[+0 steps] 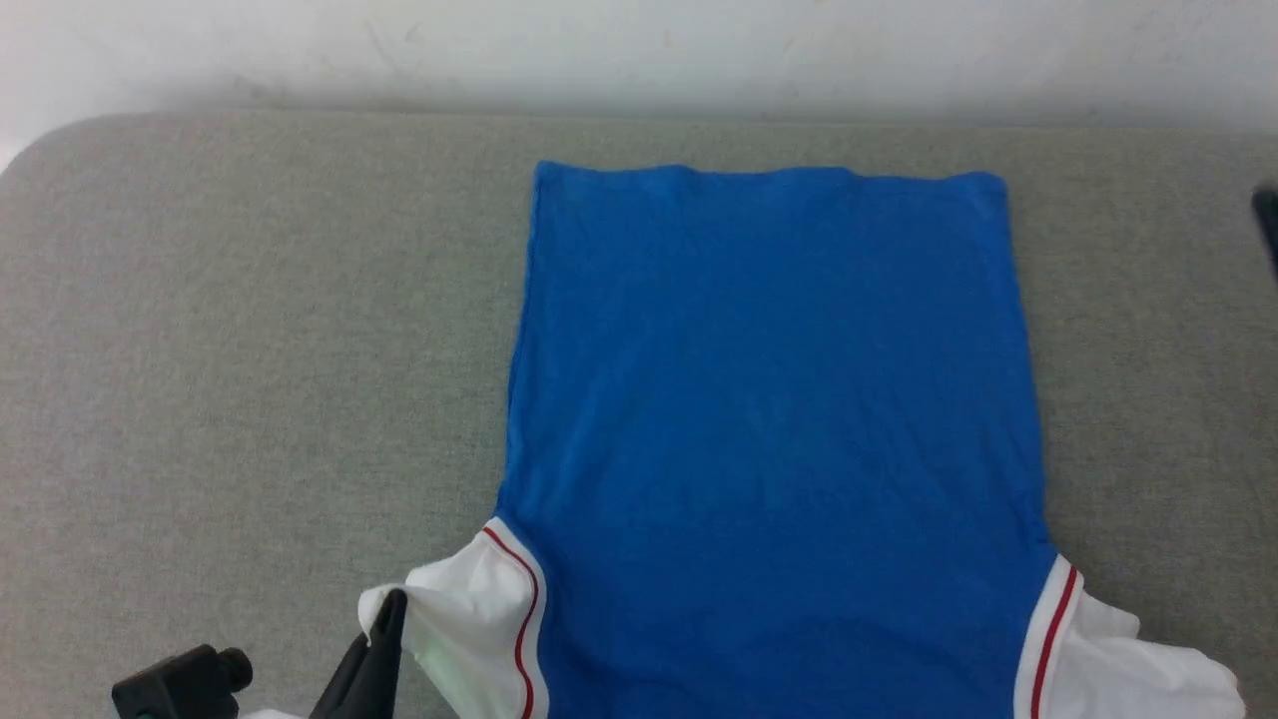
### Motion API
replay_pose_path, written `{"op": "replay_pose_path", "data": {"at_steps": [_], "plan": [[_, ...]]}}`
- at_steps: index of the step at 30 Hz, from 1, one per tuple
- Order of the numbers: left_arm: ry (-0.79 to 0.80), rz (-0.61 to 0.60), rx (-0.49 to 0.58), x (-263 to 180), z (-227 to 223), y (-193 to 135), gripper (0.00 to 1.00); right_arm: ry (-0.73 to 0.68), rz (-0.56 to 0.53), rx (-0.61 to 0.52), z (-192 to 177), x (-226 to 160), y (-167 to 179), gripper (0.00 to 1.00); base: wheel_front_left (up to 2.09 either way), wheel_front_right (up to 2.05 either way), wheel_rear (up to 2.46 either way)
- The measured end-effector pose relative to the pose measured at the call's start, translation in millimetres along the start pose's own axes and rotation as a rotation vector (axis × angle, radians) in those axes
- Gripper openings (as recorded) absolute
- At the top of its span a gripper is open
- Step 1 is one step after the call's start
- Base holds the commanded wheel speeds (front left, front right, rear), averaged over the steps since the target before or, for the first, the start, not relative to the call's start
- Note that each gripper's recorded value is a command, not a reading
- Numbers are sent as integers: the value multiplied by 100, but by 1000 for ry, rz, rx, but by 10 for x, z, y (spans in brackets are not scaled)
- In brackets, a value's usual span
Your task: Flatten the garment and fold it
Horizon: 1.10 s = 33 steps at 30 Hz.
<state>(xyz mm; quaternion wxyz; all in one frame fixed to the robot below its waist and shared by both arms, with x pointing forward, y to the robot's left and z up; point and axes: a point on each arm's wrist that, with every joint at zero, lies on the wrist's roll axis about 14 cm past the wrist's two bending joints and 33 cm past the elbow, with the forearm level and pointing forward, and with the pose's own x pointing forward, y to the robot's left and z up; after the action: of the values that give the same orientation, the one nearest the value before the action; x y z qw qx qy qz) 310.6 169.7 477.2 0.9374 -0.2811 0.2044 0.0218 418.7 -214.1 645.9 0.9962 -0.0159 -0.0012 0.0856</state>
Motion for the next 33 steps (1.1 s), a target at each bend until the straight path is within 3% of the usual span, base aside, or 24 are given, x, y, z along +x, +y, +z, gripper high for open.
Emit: {"op": "replay_pose_path", "data": {"at_steps": [4, 7, 16, 24, 33], "plan": [[-1, -3, -1, 89, -5, -34, 0, 51, 10, 21, 81, 546, -100, 100, 0, 0, 0], [1, -14, -3, 180, -9, -79, 0, 124, -26, -31, -23, 918, -236, 100, 0, 0, 0], [31, 15, -8, 439, -117, -38, 0, 348, -91, -1, -830, 1750, -406, 100, 0, 0, 0], [71, 61, -9, 645, -268, 96, 0, 638, -101, 46, -2010, 1942, -355, 100, 0, 0, 0], [101, 128, -5, 743, -370, 293, 0, 770, -72, 55, -2773, 1985, -176, 100, 0, 0, 0]]}}
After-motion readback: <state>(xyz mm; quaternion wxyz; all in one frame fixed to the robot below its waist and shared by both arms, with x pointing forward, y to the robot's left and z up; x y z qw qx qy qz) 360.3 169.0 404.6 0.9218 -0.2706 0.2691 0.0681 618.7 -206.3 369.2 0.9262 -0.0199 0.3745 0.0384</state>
